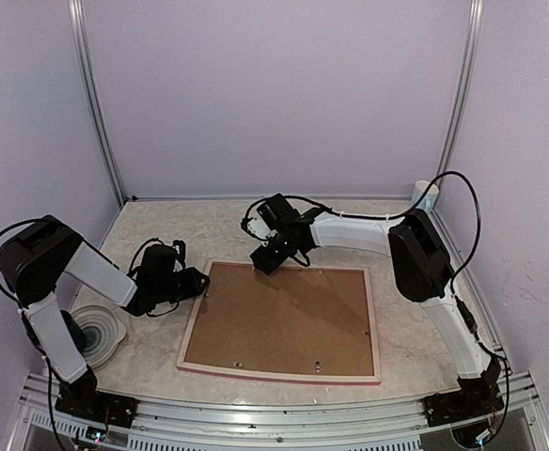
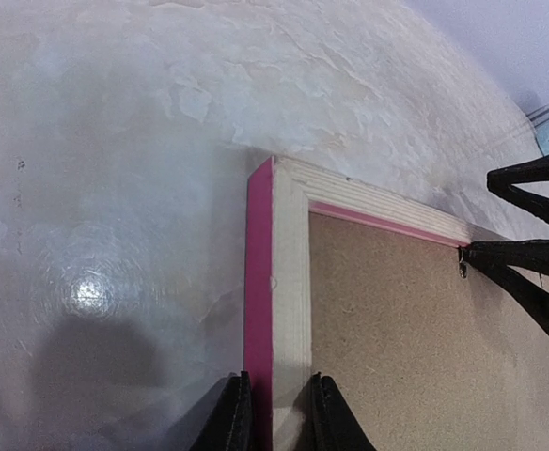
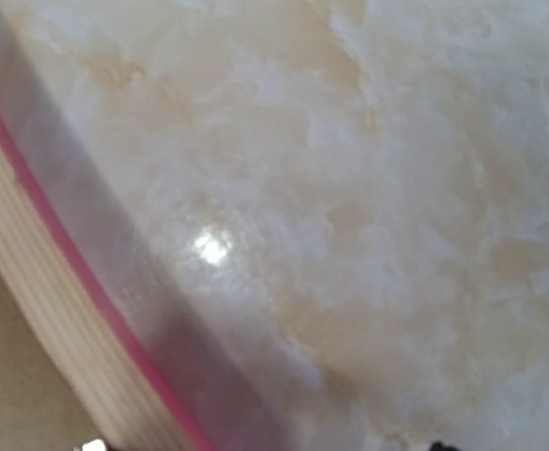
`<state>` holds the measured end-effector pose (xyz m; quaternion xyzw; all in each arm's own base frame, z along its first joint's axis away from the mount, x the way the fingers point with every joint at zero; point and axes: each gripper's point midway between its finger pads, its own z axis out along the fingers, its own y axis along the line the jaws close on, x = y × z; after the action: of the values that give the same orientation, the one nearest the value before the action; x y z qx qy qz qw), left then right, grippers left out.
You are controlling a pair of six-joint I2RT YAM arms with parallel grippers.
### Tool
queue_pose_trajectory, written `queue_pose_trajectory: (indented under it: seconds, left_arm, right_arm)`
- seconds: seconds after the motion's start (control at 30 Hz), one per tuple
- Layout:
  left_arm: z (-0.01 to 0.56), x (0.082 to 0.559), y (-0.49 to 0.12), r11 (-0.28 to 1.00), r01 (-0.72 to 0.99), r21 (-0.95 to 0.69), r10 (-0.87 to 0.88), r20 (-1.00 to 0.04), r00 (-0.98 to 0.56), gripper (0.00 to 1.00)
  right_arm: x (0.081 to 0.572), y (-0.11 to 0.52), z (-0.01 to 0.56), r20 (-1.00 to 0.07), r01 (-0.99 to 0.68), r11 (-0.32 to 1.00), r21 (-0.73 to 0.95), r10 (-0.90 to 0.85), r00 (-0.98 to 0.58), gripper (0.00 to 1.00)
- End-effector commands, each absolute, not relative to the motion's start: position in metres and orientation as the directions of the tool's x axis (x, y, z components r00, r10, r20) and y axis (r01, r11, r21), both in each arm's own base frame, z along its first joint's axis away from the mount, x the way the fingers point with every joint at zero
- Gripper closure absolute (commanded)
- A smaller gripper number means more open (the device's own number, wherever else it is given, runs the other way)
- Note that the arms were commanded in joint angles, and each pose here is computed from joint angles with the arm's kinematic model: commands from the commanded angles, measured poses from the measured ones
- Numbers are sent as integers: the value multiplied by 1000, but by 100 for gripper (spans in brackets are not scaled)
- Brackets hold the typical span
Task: Put the photo into the frame
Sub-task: Press the fastener onto the backboard.
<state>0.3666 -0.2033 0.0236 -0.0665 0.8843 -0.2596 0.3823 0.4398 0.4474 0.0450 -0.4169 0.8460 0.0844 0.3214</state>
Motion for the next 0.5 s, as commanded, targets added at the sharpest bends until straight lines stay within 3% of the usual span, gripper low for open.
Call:
queue_pose_trajectory:
  seconds: [0.0, 0.27, 0.47]
  left_arm:
    - [-20, 330, -200, 865, 22, -502, -271, -503, -821, 82]
    - [-19, 330, -195, 865, 12, -502, -281, -504, -817, 79]
    - [-10, 333, -188, 854, 11, -520, -305, -518, -799, 64]
  right_arm:
    - [432, 433, 35, -566, -744, 645, -174, -684, -460, 29]
    - [427, 403, 74, -595, -729, 673, -123, -638, -488, 22]
    - [421, 354, 88, -603, -677, 735, -36, -556, -572, 21]
